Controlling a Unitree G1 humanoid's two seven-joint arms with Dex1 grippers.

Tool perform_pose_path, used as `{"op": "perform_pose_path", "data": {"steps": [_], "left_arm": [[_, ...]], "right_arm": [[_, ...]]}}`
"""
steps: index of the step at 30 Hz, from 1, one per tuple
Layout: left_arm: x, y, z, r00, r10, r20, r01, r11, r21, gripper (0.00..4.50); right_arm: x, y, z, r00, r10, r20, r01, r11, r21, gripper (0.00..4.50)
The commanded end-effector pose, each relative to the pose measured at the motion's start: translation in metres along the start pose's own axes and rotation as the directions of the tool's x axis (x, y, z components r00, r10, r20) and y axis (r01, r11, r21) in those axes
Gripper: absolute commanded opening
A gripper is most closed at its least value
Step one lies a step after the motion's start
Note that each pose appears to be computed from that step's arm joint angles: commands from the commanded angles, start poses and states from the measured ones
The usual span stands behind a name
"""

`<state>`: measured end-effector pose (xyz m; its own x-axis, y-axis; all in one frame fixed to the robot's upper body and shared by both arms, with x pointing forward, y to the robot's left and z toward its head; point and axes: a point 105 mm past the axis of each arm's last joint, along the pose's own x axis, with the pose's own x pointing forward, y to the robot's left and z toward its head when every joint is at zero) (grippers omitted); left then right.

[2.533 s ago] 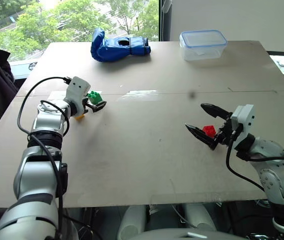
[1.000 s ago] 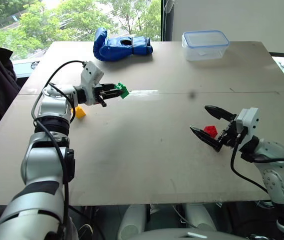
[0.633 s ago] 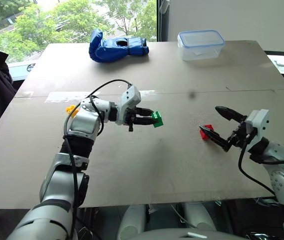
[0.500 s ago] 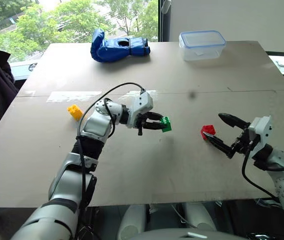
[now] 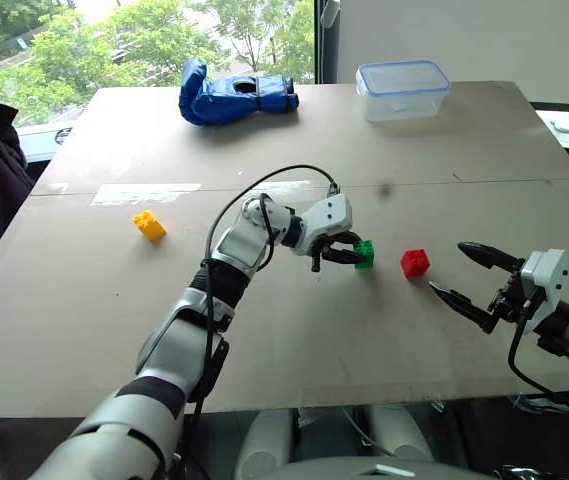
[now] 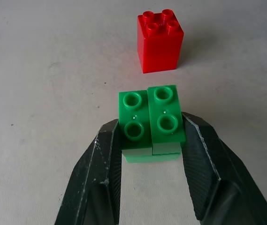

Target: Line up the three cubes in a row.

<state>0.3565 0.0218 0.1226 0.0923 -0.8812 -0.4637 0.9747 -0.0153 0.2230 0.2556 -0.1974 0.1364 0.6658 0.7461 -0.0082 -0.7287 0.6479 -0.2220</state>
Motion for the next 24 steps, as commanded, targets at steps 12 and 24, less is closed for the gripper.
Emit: {"op": "perform_pose_path", "data": {"steps": [12,24], "left_arm": [[0.015,-0.022,0.007,1.000,-0.011,-0.009,0.011,0.999,0.031,1.21],[0.019,-0.032,0.003,0.999,-0.025,-0.034,0.027,0.998,0.056,1.21]], "right_arm": [[0.000,-0.002,0.013,0.999,-0.019,0.042,0.021,0.999,-0.046,4.50],[0.002,0.009,0.011,0.998,0.055,0.024,-0.055,0.998,-0.011,4.50]]}}
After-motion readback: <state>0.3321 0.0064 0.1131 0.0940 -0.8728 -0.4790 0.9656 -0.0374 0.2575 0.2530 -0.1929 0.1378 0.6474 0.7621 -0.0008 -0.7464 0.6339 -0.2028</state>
